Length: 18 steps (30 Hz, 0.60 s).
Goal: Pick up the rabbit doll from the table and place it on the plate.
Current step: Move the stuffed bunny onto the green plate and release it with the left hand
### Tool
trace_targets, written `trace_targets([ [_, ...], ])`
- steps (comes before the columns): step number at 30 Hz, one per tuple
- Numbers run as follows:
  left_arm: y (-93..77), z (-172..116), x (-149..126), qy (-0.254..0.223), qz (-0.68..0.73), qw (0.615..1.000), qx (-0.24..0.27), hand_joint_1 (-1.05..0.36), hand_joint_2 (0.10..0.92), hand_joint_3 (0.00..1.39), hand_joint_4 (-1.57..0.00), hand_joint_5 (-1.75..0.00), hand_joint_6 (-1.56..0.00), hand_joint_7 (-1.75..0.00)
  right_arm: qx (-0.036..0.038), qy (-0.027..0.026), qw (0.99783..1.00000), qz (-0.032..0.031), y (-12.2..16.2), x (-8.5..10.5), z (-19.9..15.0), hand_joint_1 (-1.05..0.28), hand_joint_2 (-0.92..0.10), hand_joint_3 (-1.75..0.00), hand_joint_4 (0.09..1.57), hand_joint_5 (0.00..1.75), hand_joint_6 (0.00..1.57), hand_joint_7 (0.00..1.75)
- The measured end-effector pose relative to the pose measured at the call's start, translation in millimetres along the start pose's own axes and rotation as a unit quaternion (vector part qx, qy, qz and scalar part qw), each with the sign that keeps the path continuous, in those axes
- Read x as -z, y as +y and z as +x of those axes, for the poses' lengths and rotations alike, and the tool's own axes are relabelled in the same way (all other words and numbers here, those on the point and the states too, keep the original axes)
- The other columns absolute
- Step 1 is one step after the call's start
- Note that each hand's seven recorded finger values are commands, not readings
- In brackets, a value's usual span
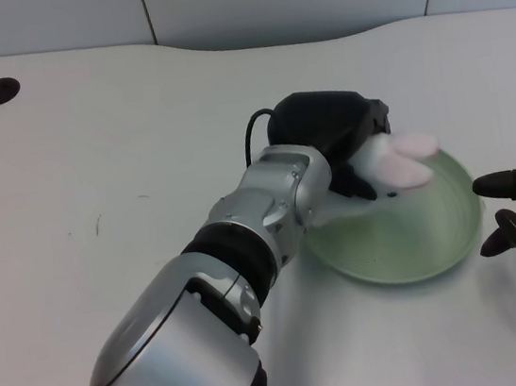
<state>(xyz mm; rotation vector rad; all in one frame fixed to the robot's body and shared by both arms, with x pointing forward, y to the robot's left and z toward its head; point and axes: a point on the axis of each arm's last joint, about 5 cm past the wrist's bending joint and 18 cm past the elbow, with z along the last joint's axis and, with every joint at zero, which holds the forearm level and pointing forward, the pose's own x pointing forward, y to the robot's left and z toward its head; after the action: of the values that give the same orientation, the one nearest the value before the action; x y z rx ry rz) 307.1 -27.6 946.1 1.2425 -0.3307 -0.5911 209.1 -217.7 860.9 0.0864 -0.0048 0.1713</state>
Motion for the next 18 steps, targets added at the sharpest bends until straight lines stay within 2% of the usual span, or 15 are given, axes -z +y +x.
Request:
trace_targets([
  [2,-0.8,-0.3,0.2,0.000,0.000,1.000,0.001,-0.24,0.861,0.00,-0.83,-0.96,-0.98,-0.33,0.0006,0.0010,1.00000,0.0001,0.1,0.4,-0.4,-0.35,-0.92,-0.45,0.41,1.51,0.41,0.91],
  [3,-0.9,-0.3,0.2,0.000,0.001,1.000,0.003,-0.26,0.879,0.01,-0.78,-1.27,-0.97,-0.49,0.0001,0.0013,1.00000,-0.0001,0.3,0.5,-0.6,-0.33,-0.92,-0.46,0.40,1.51,0.41,0.90],
  [4,-1.1,-0.4,0.2,0.000,0.003,1.000,0.006,-0.26,0.886,0.01,-0.75,-1.40,-0.90,-0.68,-0.0010,0.0013,1.00000,-0.0008,0.7,0.5,-0.6,-0.33,-0.92,-0.46,0.40,1.51,0.41,0.90],
  [5,-1.6,-0.5,0.4,0.000,0.004,1.000,0.012,-0.26,0.896,0.01,-0.71,-1.41,-0.83,-0.80,-0.0035,0.0008,0.99999,-0.0019,1.4,0.4,-0.6,-0.31,-0.92,-0.47,0.37,1.49,0.40,0.90],
  [6,-2.3,-0.8,0.6,0.001,0.004,1.000,0.016,-0.24,0.900,0.01,-0.69,-1.52,-0.78,-1.04,-0.0068,0.0002,0.99997,-0.0028,2.1,0.5,-0.5,-0.30,-0.92,-0.47,0.36,1.48,0.40,0.90],
  [7,-3.2,-1.1,0.9,0.001,0.003,1.000,0.019,-0.23,0.899,0.00,-0.68,-1.55,-0.72,-1.19,-0.0105,-0.0005,0.99994,-0.0031,2.6,0.6,-0.7,-0.29,-0.92,-0.47,0.33,1.46,0.40,0.90],
  [8,-4.5,-1.6,1.3,0.001,0.001,1.000,0.020,-0.23,0.899,0.00,-0.68,-1.56,-0.71,-1.24,-0.0140,-0.0007,0.99990,-0.0029,3.0,0.8,-1.1,-0.28,-0.92,-0.48,0.33,1.45,0.39,0.91],
  [10,-5.3,-1.9,1.3,0.000,0.000,1.000,0.021,-0.22,0.898,0.00,-0.73,-1.71,-0.64,-1.59,-0.0180,-0.0017,0.99984,0.0004,3.6,1.0,-1.8,-0.26,-0.92,-0.51,0.30,1.45,0.38,0.92],
  [12,-5.5,-1.9,0.7,-0.003,0.000,1.000,0.019,-0.21,0.902,0.01,-0.76,-1.74,-0.63,-1.71,-0.0194,-0.0040,0.99980,0.0025,4.4,-0.6,-2.4,-0.26,-0.92,-0.52,0.29,1.44,0.38,0.93],
  [14,-5.7,-1.8,0.0,-0.004,-0.001,1.000,0.019,-0.24,0.885,0.00,-0.69,-1.49,-0.74,-1.17,-0.0188,-0.0053,0.99981,0.0025,5.1,-1.9,-2.7,-0.26,-0.92,-0.52,0.30,1.44,0.37,0.95],
  [15,-5.7,-1.8,-0.2,-0.004,-0.003,1.000,0.020,-0.25,0.882,0.00,-0.69,-1.39,-0.79,-1.00,-0.0179,-0.0047,0.99982,0.0029,5.4,-2.4,-2.9,-0.26,-0.92,-0.52,0.30,1.43,0.37,0.95],
  [17,-5.7,-1.7,-0.5,-0.004,-0.004,1.000,0.021,-0.26,0.876,0.00,-0.72,-1.40,-0.82,-0.89,-0.0165,-0.0035,0.99985,0.0034,5.7,-3.3,-3.2,-0.27,-0.92,-0.52,0.29,1.42,0.36,0.96],
  [18,-5.8,-1.7,-0.6,-0.003,-0.003,1.000,0.021,-0.26,0.875,0.00,-0.73,-1.35,-0.82,-0.80,-0.0161,-0.0027,0.99986,0.0038,6.0,-4.1,-3.2,-0.26,-0.92,-0.53,0.29,1.42,0.36,0.97],
])
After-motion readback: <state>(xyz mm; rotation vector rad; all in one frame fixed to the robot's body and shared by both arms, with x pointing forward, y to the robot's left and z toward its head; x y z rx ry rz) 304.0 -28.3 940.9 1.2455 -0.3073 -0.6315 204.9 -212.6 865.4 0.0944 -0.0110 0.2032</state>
